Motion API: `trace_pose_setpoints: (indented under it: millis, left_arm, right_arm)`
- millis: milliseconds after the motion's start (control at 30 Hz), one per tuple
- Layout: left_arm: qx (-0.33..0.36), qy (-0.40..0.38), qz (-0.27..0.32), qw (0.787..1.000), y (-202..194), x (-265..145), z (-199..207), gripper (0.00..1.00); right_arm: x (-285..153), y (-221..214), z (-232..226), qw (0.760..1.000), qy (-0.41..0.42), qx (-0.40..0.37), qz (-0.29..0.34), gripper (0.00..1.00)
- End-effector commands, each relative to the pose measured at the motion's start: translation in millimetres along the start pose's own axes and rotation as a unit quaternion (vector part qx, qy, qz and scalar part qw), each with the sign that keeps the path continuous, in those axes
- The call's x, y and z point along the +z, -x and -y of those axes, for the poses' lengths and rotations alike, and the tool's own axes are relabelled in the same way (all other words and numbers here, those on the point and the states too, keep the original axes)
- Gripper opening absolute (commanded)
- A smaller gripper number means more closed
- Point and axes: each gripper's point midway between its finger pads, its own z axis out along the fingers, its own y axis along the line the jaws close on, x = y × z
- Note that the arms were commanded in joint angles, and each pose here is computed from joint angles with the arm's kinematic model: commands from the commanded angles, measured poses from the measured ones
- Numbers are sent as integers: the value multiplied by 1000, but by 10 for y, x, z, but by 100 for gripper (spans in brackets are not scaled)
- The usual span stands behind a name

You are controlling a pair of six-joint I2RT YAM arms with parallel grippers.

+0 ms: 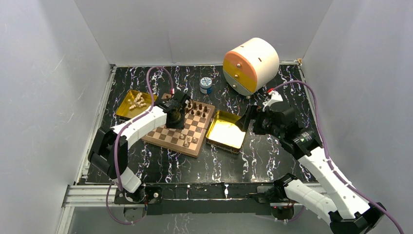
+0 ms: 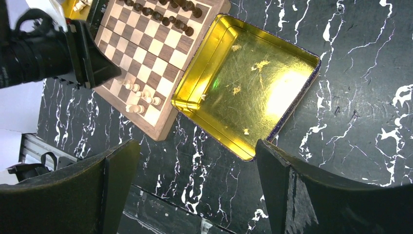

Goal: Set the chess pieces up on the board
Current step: Place the chess piece on the chessboard, then pick up the chess piece from the storage box.

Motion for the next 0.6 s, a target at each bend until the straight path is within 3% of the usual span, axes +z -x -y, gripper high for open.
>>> trace_pose_setpoints:
  millis: [0,333,567]
  left_arm:
    - [-21,0,62,998,376,-378,-28,28]
    - [-37,6,81,996,641,-528,-200,30]
    - [-96,22,76,992,840,-405,-673,32]
  right_arm:
    - [-42,89,-62,1000,15,5,21,99]
    - [-101,85,-88,999,23,7,24,99]
    - [-119,91,-199,998,54,9,24,98]
